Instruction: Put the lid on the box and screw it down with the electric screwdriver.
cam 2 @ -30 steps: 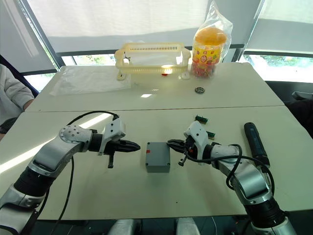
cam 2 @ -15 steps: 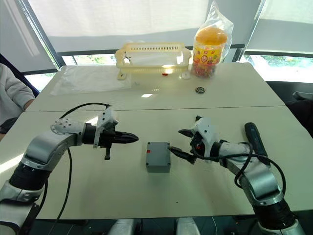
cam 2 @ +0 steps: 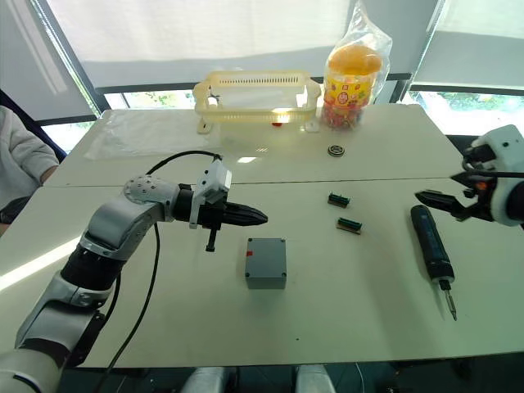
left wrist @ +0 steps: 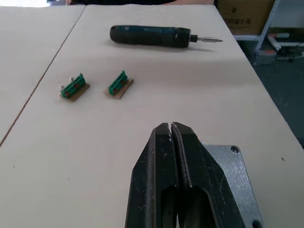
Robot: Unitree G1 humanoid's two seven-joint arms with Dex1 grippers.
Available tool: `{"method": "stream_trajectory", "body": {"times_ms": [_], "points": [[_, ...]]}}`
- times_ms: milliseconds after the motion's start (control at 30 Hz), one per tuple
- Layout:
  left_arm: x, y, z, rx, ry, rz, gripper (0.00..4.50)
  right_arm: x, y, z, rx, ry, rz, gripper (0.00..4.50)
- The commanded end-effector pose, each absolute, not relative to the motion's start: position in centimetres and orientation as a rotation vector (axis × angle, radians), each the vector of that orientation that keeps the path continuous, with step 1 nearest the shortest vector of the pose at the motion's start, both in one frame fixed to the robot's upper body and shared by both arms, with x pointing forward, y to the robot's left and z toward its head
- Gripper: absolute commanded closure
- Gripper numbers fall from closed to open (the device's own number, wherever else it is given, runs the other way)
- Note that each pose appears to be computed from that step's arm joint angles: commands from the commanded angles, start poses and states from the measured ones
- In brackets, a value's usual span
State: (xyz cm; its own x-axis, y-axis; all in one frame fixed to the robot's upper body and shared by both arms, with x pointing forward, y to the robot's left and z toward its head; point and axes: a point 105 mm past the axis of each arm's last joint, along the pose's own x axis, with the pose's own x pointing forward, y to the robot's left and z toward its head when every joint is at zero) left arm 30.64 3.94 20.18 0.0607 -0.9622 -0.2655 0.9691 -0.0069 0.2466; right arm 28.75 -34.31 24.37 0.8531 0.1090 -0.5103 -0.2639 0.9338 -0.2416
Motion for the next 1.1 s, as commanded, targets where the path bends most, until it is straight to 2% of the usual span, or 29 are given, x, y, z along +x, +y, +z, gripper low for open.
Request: {"method": "stream_trajectory", "body": {"times_ms": [33,200,333,500,900,1000,1100], "points": [[29.3,2.7,20.7,0.482,-0.050,-1.577,4.50,27.7,-36.6,23.8,-0.213,0.651,0.118,0.22],[28.3,2.1,20.1,0.499,-0.065,-1.601,4.50,25.6,-36.3,20.9,-0.096,0.904,0.190,0.22],[28.1,1.2,20.0,0.466,-0.081,-1.598,4.50,25.3,-36.7,18.5,-0.022,1.027,0.166,0.22],[27.4,1.3,19.3,0.441,-0.055,-1.586,4.50,25.9,-36.7,16.7,0.061,1.088,0.143,0.22],[26.8,2.3,18.7,0.403,0.002,-1.540,4.50,27.8,-36.8,12.8,0.018,1.170,0.133,0.22],[27.0,2.3,18.7,0.404,0.005,-1.534,4.50,27.8,-36.9,11.8,-0.018,1.205,0.135,1.08],[27.0,2.4,18.7,0.404,0.007,-1.530,4.50,26.9,-36.8,10.8,-0.039,1.255,0.154,2.60]]}}
